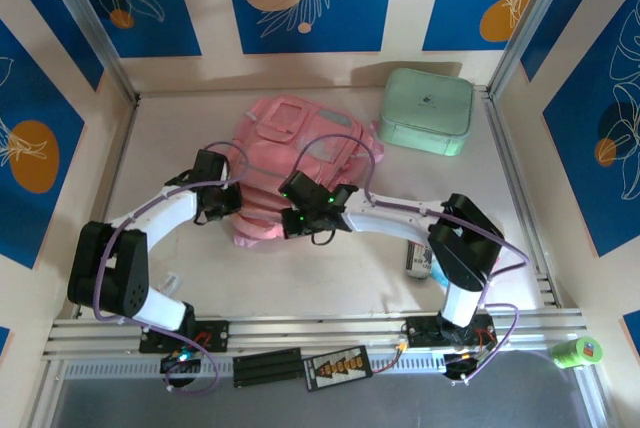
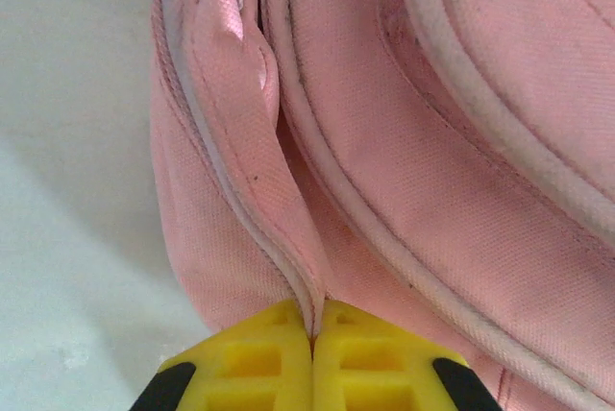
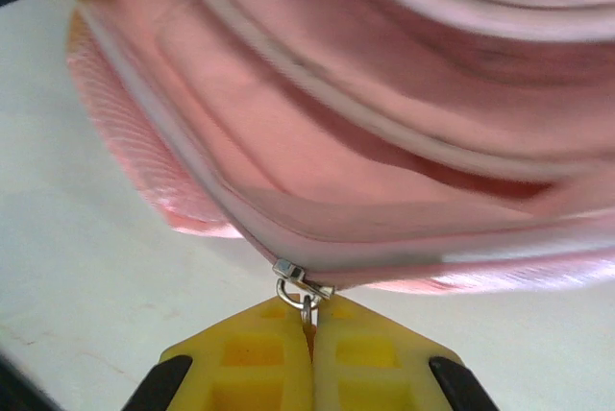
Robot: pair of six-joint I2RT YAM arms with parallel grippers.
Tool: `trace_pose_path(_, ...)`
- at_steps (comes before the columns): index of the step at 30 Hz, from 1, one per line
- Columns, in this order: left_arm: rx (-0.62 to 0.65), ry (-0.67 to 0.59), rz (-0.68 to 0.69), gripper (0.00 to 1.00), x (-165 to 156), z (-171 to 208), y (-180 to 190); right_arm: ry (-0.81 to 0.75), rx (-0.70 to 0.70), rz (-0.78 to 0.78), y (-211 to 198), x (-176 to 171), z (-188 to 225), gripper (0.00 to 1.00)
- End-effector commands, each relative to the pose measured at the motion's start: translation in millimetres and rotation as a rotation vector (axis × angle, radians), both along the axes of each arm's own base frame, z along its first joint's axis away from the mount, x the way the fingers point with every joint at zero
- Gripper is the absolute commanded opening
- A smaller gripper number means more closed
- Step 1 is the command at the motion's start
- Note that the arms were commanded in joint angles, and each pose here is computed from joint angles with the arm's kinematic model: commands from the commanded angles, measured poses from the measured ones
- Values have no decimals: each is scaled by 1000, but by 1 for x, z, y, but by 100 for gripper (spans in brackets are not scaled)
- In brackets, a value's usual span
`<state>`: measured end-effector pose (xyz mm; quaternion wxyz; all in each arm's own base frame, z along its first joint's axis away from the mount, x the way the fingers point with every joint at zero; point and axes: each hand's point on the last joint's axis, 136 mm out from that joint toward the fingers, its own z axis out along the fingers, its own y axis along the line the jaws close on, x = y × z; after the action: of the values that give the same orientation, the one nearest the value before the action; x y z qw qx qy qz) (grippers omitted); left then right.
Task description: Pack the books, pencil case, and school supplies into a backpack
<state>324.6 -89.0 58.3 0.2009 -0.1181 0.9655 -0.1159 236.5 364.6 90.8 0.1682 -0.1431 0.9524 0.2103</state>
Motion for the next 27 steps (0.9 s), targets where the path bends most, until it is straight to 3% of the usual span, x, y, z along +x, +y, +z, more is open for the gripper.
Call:
trace_pose_path(1, 97, -14, 27, 0, 4, 5, 20, -7, -164, -80, -50, -8, -2, 0)
trace_pose_path(14, 97, -51, 6, 0, -1, 25, 21, -31, -180, -204, -82, 18, 1, 0)
trace_pose_path(20, 96, -41, 1, 0, -3, 22, 20, -56, -159, -65, -86, 30, 0, 0)
trace_pose_path(27, 120, -25, -3, 0, -6, 17, 24, -22, -202, -137, -131, 57, -9, 0)
